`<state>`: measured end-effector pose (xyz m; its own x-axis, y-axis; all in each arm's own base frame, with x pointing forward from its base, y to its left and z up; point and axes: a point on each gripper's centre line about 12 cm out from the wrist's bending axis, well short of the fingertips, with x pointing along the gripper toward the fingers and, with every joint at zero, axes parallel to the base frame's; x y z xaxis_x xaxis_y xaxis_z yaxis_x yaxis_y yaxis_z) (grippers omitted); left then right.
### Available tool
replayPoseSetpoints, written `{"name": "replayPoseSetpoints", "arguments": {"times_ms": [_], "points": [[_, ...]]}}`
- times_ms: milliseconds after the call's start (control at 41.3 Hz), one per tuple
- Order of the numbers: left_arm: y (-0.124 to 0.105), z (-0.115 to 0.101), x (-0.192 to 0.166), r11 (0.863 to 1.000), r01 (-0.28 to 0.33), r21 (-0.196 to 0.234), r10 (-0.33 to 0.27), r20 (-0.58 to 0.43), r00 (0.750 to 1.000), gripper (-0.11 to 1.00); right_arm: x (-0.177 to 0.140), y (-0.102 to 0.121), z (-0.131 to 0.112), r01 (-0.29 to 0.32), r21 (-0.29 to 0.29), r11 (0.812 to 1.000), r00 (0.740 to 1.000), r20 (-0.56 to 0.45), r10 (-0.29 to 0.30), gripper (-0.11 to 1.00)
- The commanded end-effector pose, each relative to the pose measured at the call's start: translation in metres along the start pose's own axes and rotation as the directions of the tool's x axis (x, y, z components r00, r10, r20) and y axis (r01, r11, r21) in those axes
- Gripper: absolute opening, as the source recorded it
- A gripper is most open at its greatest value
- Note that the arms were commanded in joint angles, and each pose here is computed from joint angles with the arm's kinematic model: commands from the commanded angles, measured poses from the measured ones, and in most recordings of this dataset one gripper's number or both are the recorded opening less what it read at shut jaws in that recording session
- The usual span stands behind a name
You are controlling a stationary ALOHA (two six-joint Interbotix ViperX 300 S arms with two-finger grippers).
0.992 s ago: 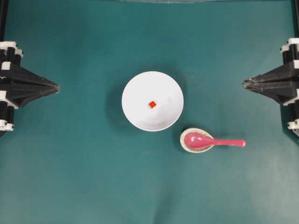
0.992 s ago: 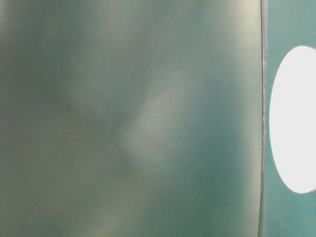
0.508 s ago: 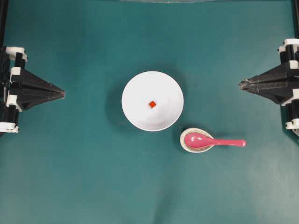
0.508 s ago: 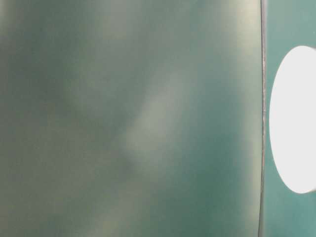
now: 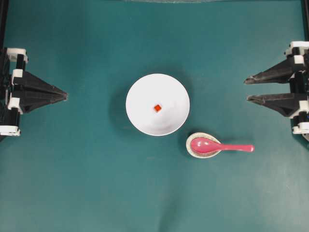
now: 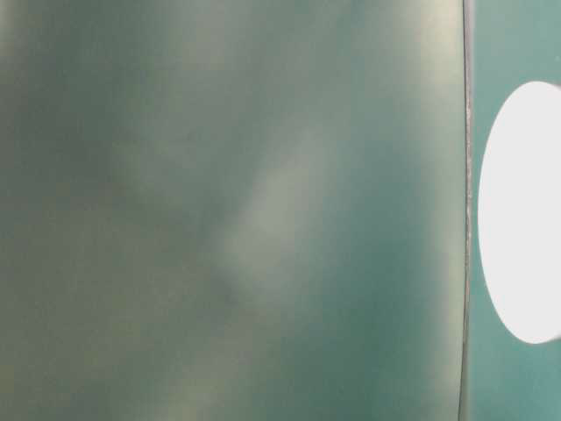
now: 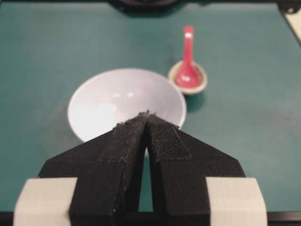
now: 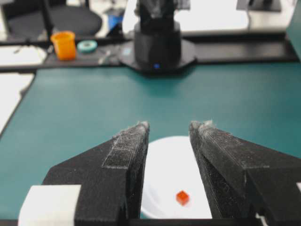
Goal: Grip the spoon and scoop the red block from the bowl with right arm.
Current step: 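Move the right gripper toward the pink spoon handle in the spoon rest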
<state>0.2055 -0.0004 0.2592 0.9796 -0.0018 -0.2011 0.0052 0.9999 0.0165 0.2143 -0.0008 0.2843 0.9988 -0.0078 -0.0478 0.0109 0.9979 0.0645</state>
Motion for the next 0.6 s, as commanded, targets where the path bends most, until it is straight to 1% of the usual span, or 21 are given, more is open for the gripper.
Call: {"name": "replayPoseSetpoints", "arguments": {"times_ms": [0, 97, 242, 363, 460, 581], "points": [[0.002, 0.008, 0.001, 1.0, -0.009, 0.003, 0.009, 0.012, 1.0, 0.0, 0.004, 0.003, -0.003, -0.011, 0.016, 1.0, 1.0, -0.01, 0.011, 0.48], [0.003, 0.007, 0.001, 1.0, -0.012, 0.004, 0.012, 0.003, 1.0, 0.0, 0.006, 0.006, -0.013, -0.023, 0.035, 0.999, 0.999, -0.022, 0.024, 0.48], [0.003, 0.007, 0.001, 1.0, -0.012, 0.002, 0.012, 0.0, 1.0, 0.0, 0.007, 0.009, -0.032, -0.03, 0.087, 0.996, 0.999, -0.014, 0.031, 0.48], [0.003, 0.006, 0.001, 1.0, -0.012, 0.004, 0.012, -0.002, 1.0, 0.0, 0.007, 0.011, -0.05, -0.023, 0.13, 0.991, 1.0, -0.017, 0.026, 0.48], [0.003, 0.007, 0.001, 1.0, -0.012, 0.004, 0.012, 0.0, 1.0, 0.0, 0.007, 0.011, -0.066, -0.009, 0.162, 0.987, 0.999, -0.038, 0.015, 0.48], [0.003, 0.007, 0.001, 1.0, -0.012, 0.004, 0.012, 0.001, 1.0, 0.0, 0.005, 0.014, -0.083, -0.002, 0.188, 0.982, 0.998, -0.066, 0.014, 0.48]]}}
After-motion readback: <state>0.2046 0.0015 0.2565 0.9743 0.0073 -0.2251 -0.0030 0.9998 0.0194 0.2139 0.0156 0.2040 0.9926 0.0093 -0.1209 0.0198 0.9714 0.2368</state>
